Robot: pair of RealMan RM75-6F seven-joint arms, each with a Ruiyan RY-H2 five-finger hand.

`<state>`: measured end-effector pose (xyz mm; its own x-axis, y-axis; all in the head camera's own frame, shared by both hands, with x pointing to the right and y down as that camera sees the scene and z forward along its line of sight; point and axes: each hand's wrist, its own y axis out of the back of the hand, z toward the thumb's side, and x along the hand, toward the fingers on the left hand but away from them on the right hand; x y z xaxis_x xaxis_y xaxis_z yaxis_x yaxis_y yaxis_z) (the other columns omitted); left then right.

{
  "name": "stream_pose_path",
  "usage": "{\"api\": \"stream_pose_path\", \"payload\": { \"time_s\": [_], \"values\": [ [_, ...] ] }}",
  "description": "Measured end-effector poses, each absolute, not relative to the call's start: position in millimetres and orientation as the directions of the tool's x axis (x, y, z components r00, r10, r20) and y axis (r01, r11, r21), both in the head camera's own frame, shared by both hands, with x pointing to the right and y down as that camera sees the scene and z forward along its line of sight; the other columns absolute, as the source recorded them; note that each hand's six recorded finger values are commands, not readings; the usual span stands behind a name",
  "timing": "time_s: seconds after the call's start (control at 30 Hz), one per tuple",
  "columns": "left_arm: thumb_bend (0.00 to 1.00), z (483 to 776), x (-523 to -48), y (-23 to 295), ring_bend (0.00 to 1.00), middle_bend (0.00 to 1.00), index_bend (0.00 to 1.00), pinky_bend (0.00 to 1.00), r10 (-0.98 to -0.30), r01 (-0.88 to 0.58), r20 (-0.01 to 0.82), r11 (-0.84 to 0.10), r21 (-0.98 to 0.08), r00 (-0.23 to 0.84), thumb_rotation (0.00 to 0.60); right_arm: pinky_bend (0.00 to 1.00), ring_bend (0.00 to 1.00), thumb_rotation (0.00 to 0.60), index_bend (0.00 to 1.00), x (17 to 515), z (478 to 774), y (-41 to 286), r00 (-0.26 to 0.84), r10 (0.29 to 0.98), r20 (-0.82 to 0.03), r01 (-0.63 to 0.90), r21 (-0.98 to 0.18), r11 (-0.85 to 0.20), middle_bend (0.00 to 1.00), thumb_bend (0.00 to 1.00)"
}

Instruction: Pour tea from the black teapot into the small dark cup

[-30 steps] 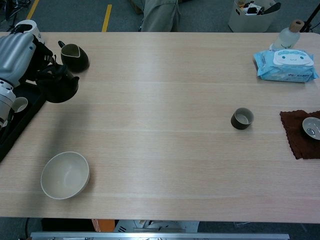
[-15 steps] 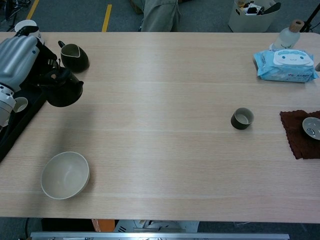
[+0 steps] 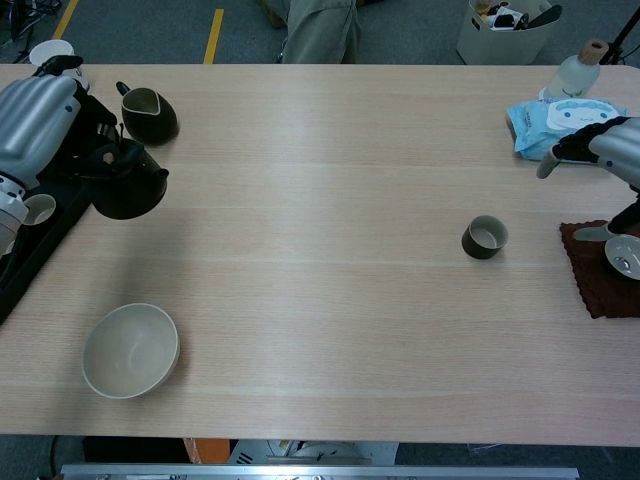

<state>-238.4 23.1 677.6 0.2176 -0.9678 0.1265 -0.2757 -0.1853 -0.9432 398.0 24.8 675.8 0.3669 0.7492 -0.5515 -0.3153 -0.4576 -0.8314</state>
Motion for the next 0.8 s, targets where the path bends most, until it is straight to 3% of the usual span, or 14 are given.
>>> {"api": "stream_pose_path", "payload": {
  "time_s": [0.8],
  "values": [
    [0.32, 675, -244, 29, 0.87, 1.00, 1.00, 0.09, -0.966, -0.290, 0.132, -0.195, -0.937, 0.221, 0.545, 0.27, 0.20, 0.600, 0.31, 360, 750, 18, 0.333, 0.685, -0.648, -0.474, -0.743, -0.472, 0.28, 0.06]
  ]
}}
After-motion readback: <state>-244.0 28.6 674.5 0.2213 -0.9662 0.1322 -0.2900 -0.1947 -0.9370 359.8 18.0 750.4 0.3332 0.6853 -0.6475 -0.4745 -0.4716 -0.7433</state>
